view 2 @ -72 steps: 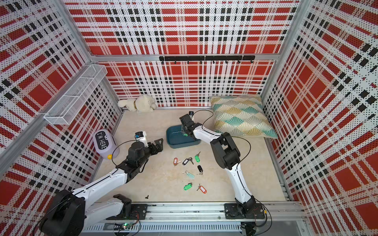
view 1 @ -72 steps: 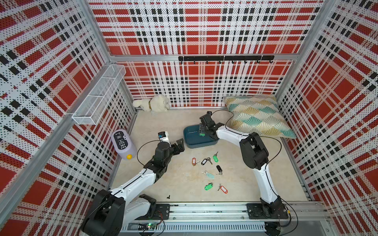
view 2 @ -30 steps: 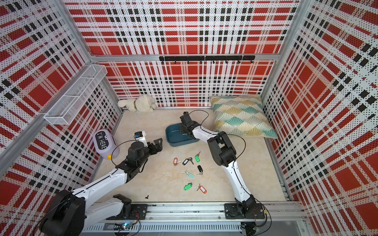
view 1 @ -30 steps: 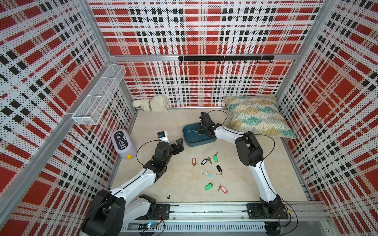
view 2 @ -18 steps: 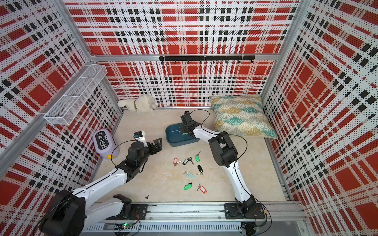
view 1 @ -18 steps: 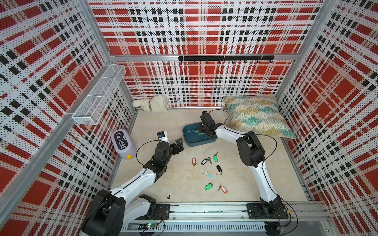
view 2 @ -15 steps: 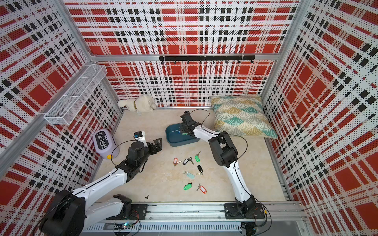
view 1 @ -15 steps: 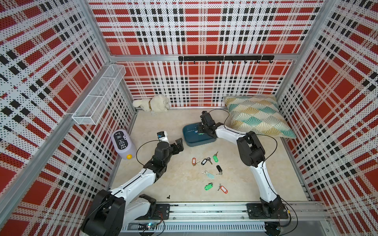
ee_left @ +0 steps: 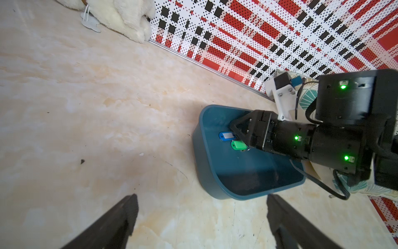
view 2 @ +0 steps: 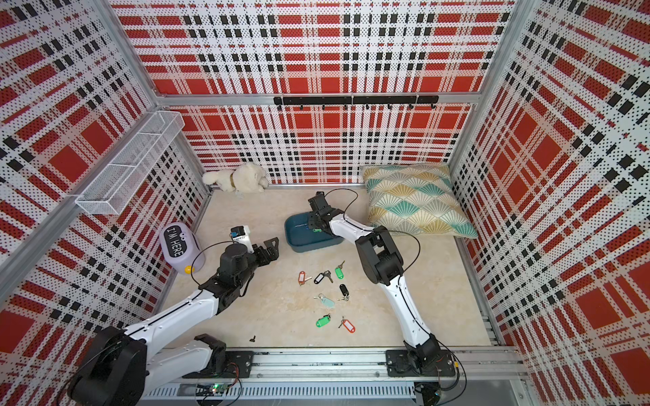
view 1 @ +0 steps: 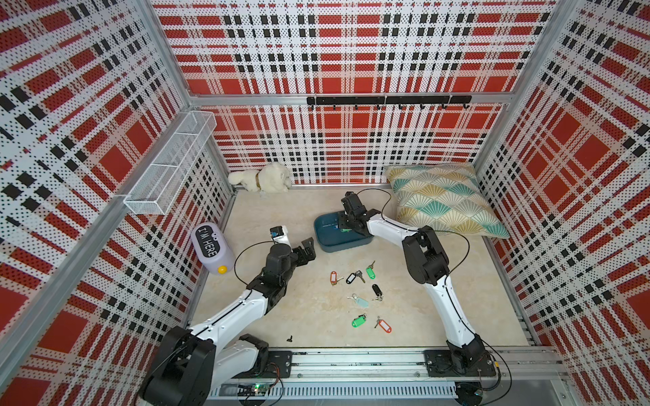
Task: Take the keys out of the storage box
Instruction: Pick up the key from the storage box.
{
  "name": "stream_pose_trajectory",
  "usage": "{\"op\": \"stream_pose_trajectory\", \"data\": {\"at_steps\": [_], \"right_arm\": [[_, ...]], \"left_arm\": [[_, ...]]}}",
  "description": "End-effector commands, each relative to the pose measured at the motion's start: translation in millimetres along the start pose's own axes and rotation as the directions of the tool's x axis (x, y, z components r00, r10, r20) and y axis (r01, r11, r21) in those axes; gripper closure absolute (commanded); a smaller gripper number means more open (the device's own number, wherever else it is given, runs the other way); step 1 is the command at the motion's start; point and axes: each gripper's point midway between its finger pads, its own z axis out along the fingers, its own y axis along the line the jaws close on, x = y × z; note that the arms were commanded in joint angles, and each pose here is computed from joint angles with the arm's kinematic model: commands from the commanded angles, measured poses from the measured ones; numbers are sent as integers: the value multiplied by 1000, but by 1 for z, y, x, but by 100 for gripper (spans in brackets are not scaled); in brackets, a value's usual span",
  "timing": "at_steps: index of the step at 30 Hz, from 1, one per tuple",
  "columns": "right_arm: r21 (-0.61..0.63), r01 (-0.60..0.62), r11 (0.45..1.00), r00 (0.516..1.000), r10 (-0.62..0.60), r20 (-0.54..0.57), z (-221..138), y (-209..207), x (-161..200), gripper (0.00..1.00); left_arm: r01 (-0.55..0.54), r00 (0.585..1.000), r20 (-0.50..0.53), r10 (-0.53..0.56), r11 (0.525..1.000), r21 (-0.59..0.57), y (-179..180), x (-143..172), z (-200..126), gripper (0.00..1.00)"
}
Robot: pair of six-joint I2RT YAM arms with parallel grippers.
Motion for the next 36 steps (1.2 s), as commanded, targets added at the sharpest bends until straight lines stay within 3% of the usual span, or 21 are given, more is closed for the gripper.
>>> {"op": "stream_pose_trajectory", "data": {"at_steps": [1,4,11,18,24,36], "right_arm": [[16,-4,1000,1000,5,-24,7,-4,7,51],[22,-2,1000,999,2,-32,9,-4,8,55],[38,-2,999,999,4,-33,12,-7,7,78],[37,6,999,1000,-6,-5,1,-4,-6,93],[33,11,999,1000,-11,4,-7,-2,-11,100],[4,8,1000,999,-8,48,-36,5,-28,100]], "left_arm": [[-12,1000,18,12,1000,-15,3,-6,-1,1],[-12,1000,20,12,1000,-18,3,-7,-1,1],[-11,1000,22,12,1000,-23,4,-7,-2,1],[-9,1000,22,9,1000,-22,4,-7,-1,1],[-10,1000,23,10,1000,-24,4,-8,-1,1],[-8,1000,24,8,1000,-23,4,-8,-2,1]]}}
